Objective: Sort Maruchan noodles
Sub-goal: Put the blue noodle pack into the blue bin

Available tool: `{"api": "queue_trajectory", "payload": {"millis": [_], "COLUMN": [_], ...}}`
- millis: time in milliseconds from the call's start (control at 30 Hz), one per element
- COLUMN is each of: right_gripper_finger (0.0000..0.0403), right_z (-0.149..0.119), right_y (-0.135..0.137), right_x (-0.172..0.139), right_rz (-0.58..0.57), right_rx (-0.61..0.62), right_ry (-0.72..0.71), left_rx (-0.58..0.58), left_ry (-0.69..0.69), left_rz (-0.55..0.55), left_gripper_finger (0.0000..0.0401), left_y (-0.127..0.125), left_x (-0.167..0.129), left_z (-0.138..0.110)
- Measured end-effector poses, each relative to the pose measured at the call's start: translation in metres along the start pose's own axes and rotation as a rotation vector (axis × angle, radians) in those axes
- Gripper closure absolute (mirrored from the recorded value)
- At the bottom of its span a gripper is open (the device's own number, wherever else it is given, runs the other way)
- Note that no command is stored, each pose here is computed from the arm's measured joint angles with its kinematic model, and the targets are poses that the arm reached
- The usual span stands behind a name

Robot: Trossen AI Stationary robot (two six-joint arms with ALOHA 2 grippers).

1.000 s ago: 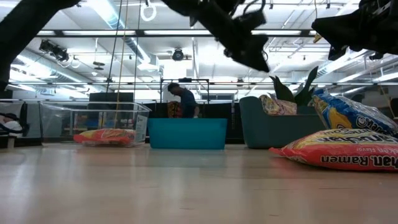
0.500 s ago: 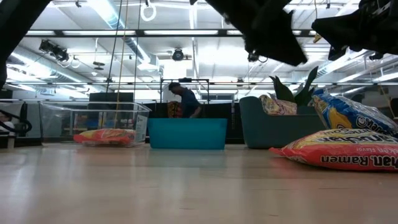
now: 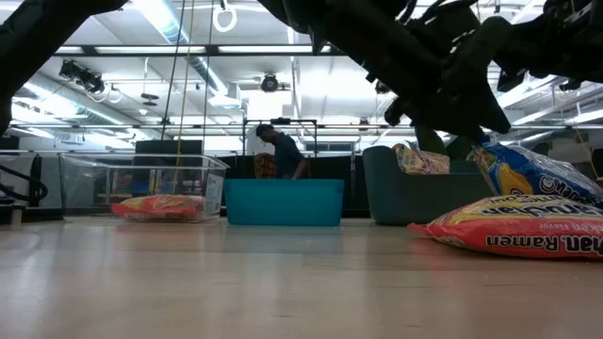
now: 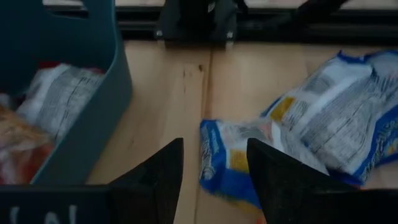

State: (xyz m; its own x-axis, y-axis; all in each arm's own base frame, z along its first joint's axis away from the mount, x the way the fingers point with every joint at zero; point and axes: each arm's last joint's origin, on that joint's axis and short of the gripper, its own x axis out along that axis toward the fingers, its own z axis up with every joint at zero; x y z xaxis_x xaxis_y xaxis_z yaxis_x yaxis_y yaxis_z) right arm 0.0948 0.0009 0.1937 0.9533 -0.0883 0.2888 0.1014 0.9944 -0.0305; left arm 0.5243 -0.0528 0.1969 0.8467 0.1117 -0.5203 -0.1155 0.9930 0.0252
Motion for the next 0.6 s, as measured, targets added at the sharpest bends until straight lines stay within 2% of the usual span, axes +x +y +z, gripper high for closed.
{"api": "queue_trajectory", "payload": {"millis": [200,300,433,600], "right_gripper_finger": [0.0348,0.0348,0.0348,0.0348], "right_z": [0.000,0.000,0.000,0.000], "right_y": [0.000,0.000,0.000,0.000], "right_x": [0.000,0.000,0.000,0.000], "right_rz": [0.000,0.000,0.000,0.000], "right_rx": [0.000,0.000,0.000,0.000], "right_ry": [0.000,0.000,0.000,0.000], "left_rx": [0.007,0.009,0.007,-0.001], "left_ry": [0.040,0.059,0.084,0.087], "left_rz": [-0.006,-0.007,-0.005,-0.019], "left_gripper_finger": [0.0183,0.0179,0.0198,0.0249], "left_y": [0.000,0.000,0.000,0.000], "left_x": [0.004,0.005,0.004,0.004], "left_z": [-0.007,-0.010,-0.012,-0.012]}}
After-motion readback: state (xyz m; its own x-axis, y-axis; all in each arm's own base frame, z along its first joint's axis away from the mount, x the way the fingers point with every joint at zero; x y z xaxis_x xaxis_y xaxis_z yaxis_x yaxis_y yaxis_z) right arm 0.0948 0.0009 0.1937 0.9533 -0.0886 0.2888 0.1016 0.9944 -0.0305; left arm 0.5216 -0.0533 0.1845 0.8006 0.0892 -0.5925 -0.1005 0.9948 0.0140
